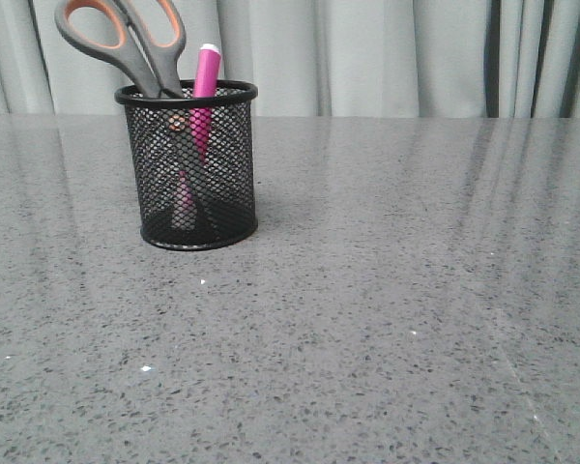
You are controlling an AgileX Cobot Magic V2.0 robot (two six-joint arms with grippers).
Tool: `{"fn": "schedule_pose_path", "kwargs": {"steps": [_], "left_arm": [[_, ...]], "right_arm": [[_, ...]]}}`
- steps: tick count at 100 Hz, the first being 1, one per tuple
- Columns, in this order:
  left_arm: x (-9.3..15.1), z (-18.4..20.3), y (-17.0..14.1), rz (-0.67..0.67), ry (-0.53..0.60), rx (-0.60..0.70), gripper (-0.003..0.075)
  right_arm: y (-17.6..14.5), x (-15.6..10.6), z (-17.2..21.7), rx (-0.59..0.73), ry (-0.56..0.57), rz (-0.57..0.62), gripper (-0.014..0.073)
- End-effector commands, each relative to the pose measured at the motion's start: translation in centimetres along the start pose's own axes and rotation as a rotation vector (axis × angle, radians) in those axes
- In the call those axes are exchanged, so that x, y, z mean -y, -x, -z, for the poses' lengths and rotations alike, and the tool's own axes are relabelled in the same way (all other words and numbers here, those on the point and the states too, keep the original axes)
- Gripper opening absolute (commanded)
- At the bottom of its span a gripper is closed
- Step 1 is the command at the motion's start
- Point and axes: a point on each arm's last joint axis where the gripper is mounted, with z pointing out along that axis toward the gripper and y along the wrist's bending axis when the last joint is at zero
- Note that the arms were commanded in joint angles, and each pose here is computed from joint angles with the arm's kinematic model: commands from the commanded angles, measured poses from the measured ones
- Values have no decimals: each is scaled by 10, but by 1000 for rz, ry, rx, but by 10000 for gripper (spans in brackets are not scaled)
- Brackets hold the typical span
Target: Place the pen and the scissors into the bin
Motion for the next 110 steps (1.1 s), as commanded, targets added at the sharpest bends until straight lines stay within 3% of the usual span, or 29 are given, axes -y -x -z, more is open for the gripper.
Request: {"fn": "schedule_pose_path", "kwargs": {"steps": [1, 32, 48, 70, 110], "left_arm": [[0, 1, 0, 13, -5, 75, -21], [0, 1, 0, 13, -5, 75, -22], [0, 1, 0, 13, -5, 75, -21], [0, 1, 0, 13, -5, 75, -21], [0, 1, 0, 13, -5, 75, -21]], "right_arm": [[5, 0, 4, 71, 3, 12, -68], [5, 0, 5, 60, -1, 11, -68], [-1, 1, 15, -79, -18, 11, -68], [-5, -3, 35, -207, 21, 100, -68], [-8, 1, 60, -286, -3, 217, -68]]}}
